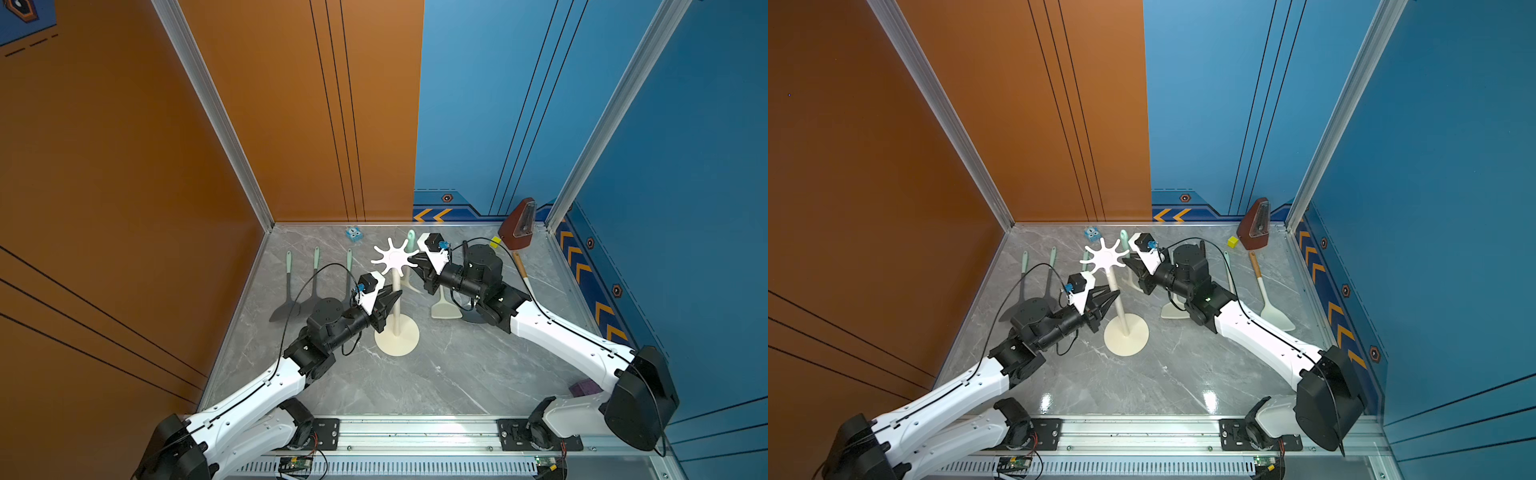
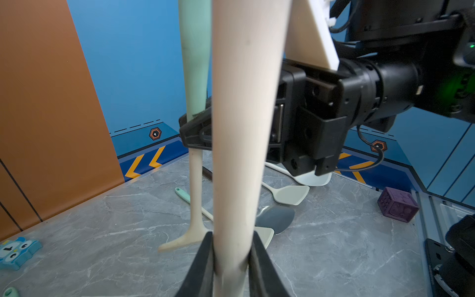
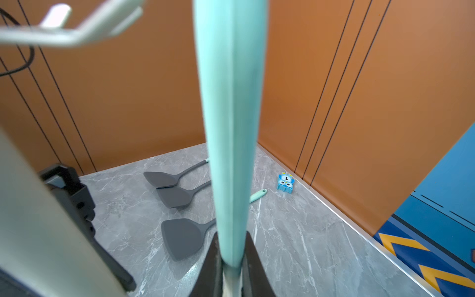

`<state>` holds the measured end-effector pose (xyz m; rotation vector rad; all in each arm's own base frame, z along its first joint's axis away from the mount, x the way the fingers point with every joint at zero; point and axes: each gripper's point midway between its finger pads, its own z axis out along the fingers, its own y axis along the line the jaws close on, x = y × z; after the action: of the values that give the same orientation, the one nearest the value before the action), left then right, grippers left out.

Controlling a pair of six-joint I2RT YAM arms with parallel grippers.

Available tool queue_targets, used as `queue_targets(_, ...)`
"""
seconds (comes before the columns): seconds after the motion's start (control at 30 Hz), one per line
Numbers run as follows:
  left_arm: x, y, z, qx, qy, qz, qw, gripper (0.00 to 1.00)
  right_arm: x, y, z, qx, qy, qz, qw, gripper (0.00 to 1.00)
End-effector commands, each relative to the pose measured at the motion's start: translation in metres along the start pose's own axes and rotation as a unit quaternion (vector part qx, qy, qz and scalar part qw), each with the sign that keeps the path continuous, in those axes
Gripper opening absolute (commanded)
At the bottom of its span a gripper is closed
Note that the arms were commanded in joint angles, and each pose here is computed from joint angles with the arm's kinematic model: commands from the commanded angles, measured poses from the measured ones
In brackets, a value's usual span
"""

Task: Take the spatula off the kitchen utensil rack
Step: Take off the spatula from the rack, then place the spatula at the center of the board.

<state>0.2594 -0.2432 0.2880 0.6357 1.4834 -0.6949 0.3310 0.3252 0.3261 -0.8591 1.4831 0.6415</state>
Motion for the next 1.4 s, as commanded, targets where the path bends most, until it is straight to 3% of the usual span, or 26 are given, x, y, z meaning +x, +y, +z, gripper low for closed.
queue_targets(0.0,-0.016,-0.005,-0.004,0.005,-0.024,-0.003,1.000,0.20,-0.013,-0.023,-0.009,0.067,-0.010,-0.009,0.998,0.00)
queue_targets(0.33,-0.019,-0.005,-0.007,0.004,-0.030,-0.001,1.000,0.20,0.002,-0.069,0.008,0.167,0.048,0.076,0.982,0.00)
queue_targets(0.77,-0.029,-0.008,-0.018,0.004,-0.043,-0.003,0.999,0.19,0.051,-0.125,0.038,0.310,0.164,0.222,0.910,0.00)
queue_targets(0.97,-0.035,-0.007,-0.023,-0.001,-0.041,0.006,0.999,0.19,0.063,-0.132,0.042,0.361,0.224,0.232,0.875,0.00)
queue_targets(1.13,-0.036,-0.008,-0.028,-0.004,-0.040,0.006,0.999,0.19,0.091,-0.128,0.057,0.364,0.248,0.265,0.858,0.00)
queue_targets(1.37,-0.034,-0.009,-0.030,-0.004,-0.030,0.005,1.000,0.20,0.127,-0.129,0.078,0.373,0.307,0.259,0.836,0.00)
